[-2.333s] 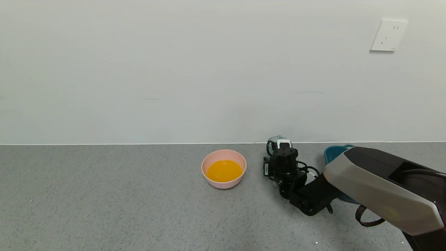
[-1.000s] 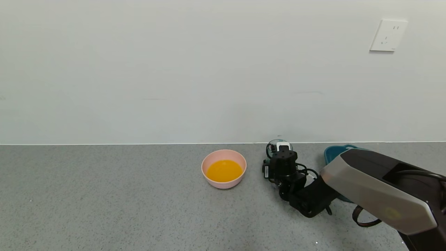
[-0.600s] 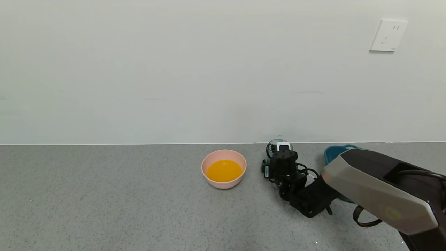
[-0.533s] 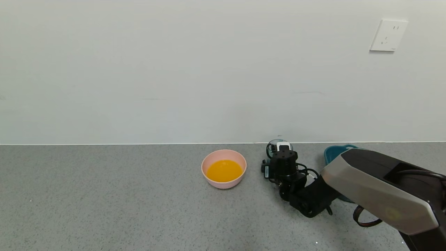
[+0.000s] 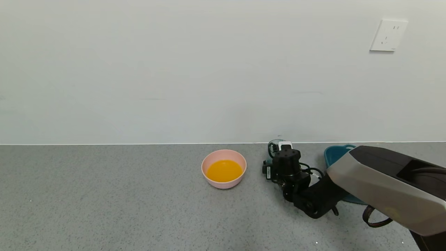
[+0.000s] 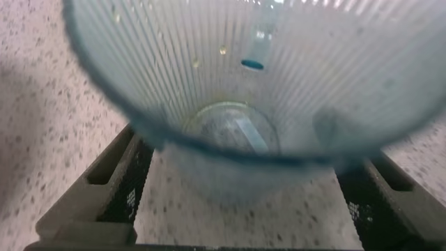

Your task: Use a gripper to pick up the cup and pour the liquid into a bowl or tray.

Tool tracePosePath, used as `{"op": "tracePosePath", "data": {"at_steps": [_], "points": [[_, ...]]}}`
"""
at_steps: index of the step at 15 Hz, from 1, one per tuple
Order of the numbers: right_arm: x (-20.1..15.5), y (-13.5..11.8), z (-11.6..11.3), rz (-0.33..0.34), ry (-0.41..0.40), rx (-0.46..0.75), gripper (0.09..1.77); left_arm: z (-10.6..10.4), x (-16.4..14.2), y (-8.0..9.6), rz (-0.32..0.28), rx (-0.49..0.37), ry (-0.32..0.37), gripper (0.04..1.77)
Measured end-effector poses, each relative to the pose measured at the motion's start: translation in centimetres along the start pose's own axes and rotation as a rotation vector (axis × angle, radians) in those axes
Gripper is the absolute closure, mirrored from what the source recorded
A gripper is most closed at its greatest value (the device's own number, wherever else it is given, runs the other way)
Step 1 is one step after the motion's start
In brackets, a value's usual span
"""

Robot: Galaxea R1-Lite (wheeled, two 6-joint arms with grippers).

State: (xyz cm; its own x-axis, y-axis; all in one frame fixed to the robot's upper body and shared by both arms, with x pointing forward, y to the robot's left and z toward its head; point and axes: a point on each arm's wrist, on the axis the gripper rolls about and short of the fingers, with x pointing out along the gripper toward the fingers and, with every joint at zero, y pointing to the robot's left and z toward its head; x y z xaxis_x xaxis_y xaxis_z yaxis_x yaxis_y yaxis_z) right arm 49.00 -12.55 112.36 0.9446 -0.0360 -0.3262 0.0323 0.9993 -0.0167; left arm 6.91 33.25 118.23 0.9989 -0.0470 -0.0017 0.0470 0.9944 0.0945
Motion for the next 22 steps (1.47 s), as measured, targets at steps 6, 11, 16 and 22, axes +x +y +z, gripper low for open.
{"op": "tracePosePath", "data": {"at_steps": [6,11,16,22], "points": [[-4.7,-0.5,1.2,0.041,0.096,-0.059,0.17,0.0,0.0,0.0,0.0,0.0,0.0,0.09],[-11.0,-1.7,4.1,0.108,0.147,-0.102,0.16,0.0,0.0,0.0,0.0,0.0,0.0,0.09],[-17.6,-4.2,7.1,0.163,0.191,-0.128,0.16,0.0,0.0,0.0,0.0,0.0,0.0,0.09],[-23.9,-7.9,8.0,0.279,0.176,-0.171,0.16,0.0,0.0,0.0,0.0,0.0,0.0,0.09]]}}
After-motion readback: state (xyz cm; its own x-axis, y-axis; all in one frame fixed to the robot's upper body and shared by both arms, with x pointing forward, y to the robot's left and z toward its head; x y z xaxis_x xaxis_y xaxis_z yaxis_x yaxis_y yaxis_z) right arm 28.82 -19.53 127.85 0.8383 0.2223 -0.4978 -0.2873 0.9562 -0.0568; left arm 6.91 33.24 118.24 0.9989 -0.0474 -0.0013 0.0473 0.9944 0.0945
